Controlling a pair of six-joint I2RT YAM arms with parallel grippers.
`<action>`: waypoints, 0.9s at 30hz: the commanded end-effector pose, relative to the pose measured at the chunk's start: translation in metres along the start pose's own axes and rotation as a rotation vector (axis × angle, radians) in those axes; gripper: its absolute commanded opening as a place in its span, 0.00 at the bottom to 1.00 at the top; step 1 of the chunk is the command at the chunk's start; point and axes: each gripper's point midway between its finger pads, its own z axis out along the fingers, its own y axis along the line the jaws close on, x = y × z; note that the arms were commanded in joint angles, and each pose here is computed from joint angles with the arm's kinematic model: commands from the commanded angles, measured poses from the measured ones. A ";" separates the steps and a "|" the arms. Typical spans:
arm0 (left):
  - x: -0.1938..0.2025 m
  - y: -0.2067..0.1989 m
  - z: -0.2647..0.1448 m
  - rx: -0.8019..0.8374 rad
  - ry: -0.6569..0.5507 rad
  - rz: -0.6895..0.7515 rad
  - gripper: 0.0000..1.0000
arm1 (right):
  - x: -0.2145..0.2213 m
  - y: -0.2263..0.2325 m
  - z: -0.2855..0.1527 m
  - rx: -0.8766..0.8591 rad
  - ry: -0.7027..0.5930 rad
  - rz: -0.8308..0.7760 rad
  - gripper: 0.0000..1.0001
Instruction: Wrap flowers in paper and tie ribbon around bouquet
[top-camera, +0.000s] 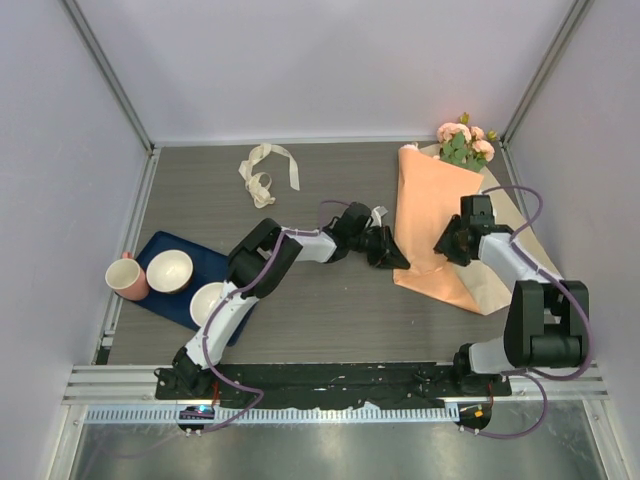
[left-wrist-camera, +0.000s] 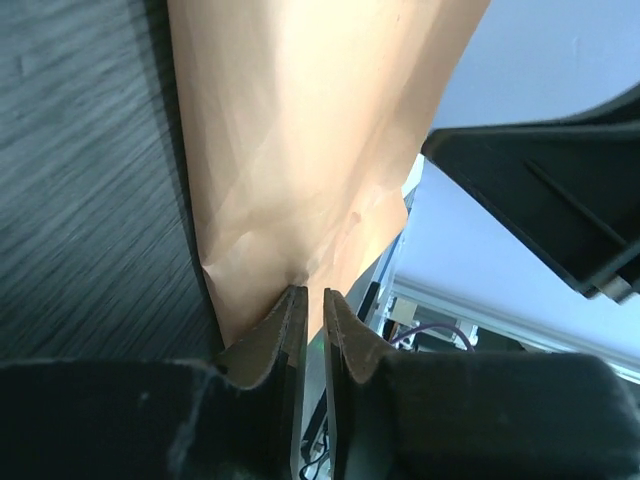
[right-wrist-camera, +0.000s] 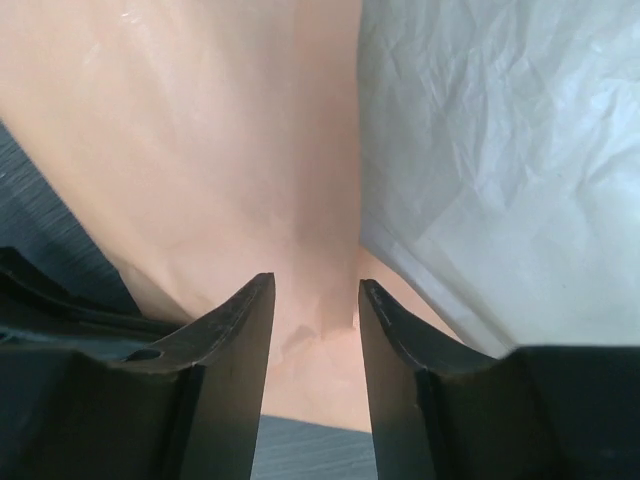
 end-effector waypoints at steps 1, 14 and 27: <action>0.010 0.039 0.002 -0.117 0.032 -0.035 0.16 | -0.021 0.012 -0.038 -0.047 -0.079 -0.037 0.49; 0.006 0.029 0.004 -0.105 0.041 0.013 0.17 | 0.012 0.041 0.013 -0.181 0.052 0.032 0.25; -0.081 -0.007 -0.004 0.076 -0.181 -0.001 0.18 | 0.049 0.002 0.021 -0.052 0.087 0.067 0.20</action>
